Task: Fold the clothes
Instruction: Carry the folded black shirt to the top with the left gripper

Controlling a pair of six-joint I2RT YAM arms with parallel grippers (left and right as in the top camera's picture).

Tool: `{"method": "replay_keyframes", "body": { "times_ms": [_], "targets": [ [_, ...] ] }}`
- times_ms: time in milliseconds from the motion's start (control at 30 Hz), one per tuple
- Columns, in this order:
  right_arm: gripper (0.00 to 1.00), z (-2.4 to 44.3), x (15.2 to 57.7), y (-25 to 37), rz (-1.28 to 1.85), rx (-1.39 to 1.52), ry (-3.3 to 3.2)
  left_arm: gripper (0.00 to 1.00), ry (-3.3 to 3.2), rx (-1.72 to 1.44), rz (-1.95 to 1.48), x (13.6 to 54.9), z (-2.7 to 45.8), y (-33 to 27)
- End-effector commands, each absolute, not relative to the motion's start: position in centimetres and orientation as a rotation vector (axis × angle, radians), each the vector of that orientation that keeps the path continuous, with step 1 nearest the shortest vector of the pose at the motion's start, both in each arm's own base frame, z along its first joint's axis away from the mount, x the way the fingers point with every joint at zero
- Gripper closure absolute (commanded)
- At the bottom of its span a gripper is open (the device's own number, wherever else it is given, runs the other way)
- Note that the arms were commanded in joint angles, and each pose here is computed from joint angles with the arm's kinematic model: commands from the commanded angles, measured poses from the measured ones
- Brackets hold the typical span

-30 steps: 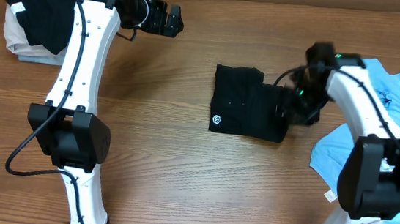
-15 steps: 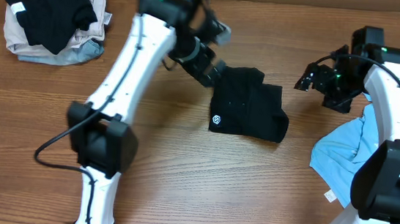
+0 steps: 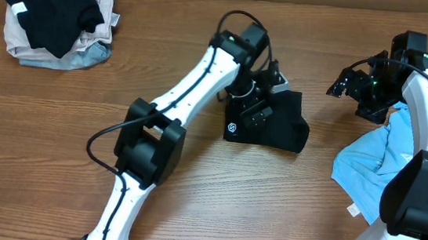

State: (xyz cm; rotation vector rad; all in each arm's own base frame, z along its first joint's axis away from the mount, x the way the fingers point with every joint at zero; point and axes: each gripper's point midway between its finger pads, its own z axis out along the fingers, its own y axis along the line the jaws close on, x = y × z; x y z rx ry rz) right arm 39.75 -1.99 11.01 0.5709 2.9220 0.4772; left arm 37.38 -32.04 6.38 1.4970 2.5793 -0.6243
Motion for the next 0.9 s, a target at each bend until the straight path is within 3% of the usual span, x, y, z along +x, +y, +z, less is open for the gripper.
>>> {"method": "replay_keyframes", "body": {
  "times_ms": [0, 300, 600, 767, 867],
  "targets": [
    [0.05, 12.7, 40.4, -2.3, 0.458, 0.547, 2.871, 0.0, 2.637, 1.589, -0.378, 38.0, 1.8, -30.2],
    [0.05, 12.7, 40.4, -2.5, 0.442, 0.549, 2.872, 0.0, 2.806, 1.6, 0.287, 40.7, -5.5, -22.0],
    [0.04, 12.7, 40.6, -2.5, 0.442, 0.542, 2.861, 0.0, 2.676, 1.291, 1.108, 49.3, -2.5, -9.4],
    [0.04, 12.8, 40.8, -2.5, 0.442, 0.541, 2.855, 0.0, 2.674, 1.235, 0.975, 50.8, -0.2, -10.3],
    [0.04, 12.8, 41.0, -2.5, 0.446, 0.543, 2.848, 0.0, 2.663, 1.223, 0.557, 51.2, 3.0, -15.5]
  ]
}}
